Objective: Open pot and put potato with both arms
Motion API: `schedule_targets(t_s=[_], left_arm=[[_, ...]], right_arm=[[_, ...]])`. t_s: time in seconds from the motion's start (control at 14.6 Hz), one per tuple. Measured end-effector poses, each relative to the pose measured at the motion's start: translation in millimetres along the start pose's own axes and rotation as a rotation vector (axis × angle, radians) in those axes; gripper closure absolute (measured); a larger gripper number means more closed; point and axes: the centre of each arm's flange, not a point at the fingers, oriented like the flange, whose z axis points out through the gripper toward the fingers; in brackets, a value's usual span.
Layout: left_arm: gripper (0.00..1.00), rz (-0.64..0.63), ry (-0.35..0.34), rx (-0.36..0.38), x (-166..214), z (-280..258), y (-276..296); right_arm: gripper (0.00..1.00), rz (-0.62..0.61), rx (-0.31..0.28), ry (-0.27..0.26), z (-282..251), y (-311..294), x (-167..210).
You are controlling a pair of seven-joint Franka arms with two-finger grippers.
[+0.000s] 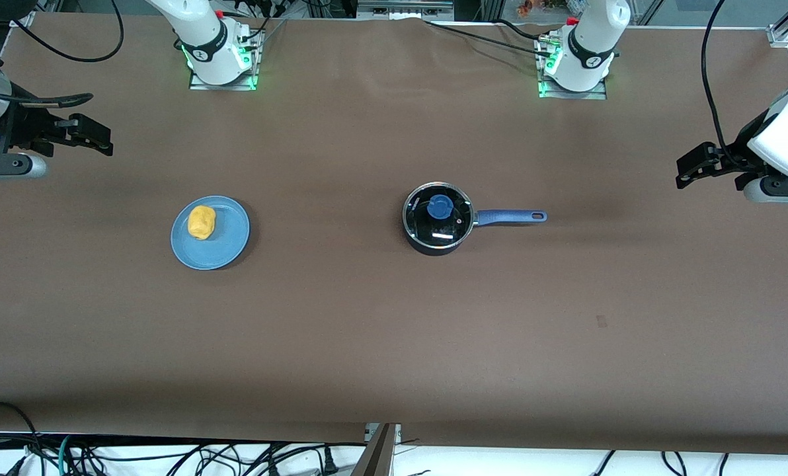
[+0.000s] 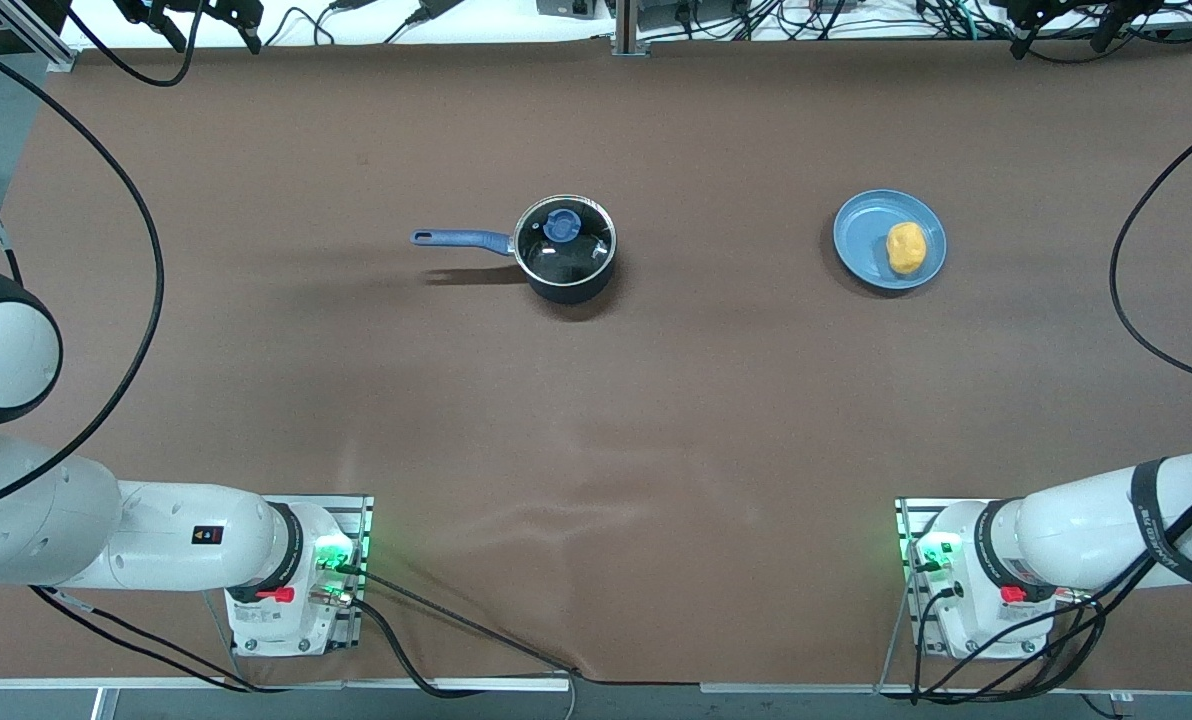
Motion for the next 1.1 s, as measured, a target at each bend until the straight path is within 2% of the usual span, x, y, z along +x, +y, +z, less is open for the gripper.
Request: schedule_targets(t_s=[1.1], left_arm=[[0.00, -0.005, -0.011, 0.000, 3.0, 6.3, -0.8]], right_arm=[[0.00, 0.004, 0.000, -0.001, 0.5, 2.2, 0.4]])
